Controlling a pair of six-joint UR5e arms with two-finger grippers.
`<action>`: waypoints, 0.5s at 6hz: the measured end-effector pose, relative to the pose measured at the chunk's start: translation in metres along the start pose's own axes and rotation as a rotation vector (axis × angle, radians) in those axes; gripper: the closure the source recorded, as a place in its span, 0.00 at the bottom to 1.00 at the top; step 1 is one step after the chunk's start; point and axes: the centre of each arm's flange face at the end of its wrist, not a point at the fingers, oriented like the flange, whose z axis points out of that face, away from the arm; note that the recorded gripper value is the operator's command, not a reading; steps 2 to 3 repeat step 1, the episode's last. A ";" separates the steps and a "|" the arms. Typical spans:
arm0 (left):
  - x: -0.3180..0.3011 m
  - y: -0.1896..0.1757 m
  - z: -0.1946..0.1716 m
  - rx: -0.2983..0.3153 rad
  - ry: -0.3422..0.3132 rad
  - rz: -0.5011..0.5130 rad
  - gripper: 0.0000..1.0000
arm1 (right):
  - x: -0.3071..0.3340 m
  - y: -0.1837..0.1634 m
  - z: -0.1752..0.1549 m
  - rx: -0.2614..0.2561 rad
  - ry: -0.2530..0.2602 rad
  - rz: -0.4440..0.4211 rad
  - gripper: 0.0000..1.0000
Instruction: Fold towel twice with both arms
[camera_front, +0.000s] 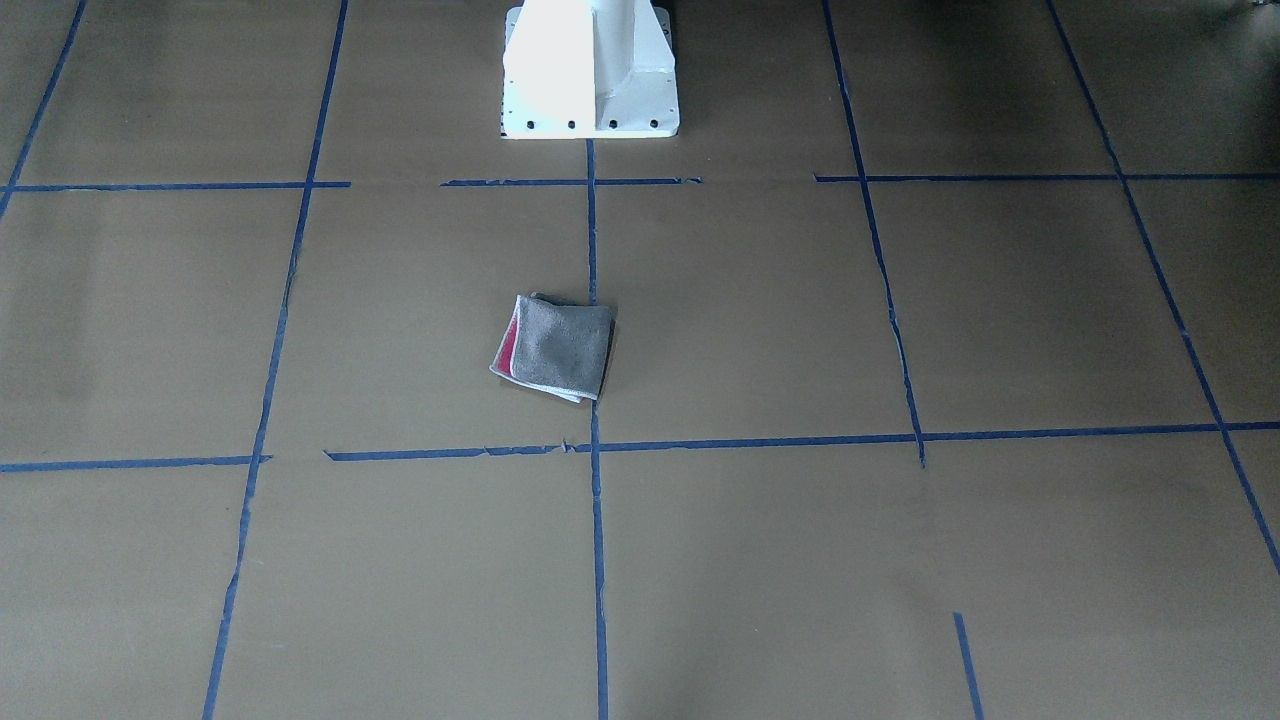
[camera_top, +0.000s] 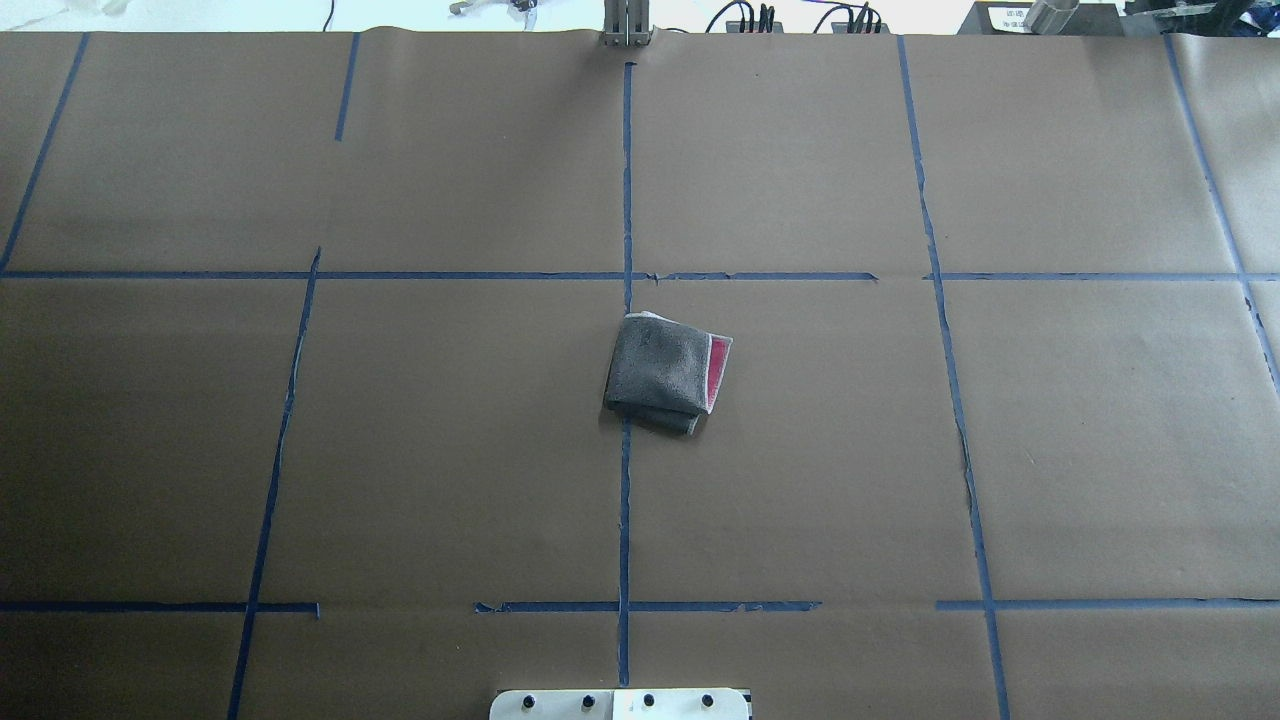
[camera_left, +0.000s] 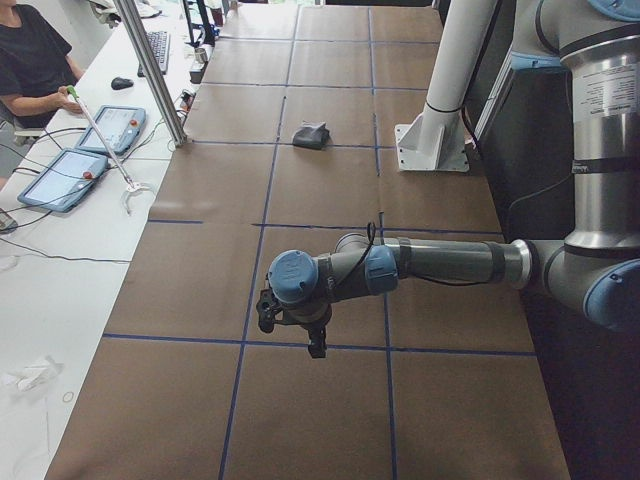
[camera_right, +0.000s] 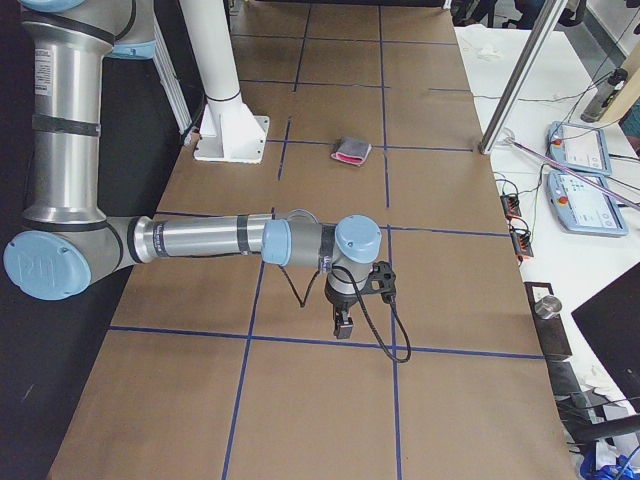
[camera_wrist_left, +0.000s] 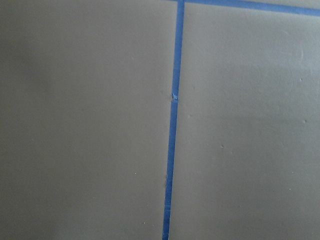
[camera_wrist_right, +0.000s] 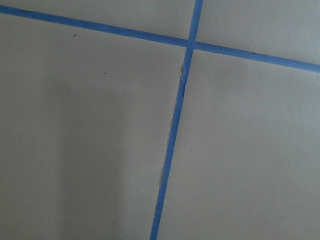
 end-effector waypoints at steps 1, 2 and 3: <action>-0.001 -0.001 -0.002 0.005 -0.001 -0.002 0.00 | -0.002 0.000 0.001 0.003 -0.023 0.005 0.00; -0.001 -0.001 -0.002 0.005 -0.001 -0.002 0.00 | -0.002 0.000 0.001 0.003 -0.023 0.005 0.00; -0.001 -0.001 -0.002 0.005 -0.001 -0.002 0.00 | -0.002 0.000 0.001 0.003 -0.023 0.005 0.00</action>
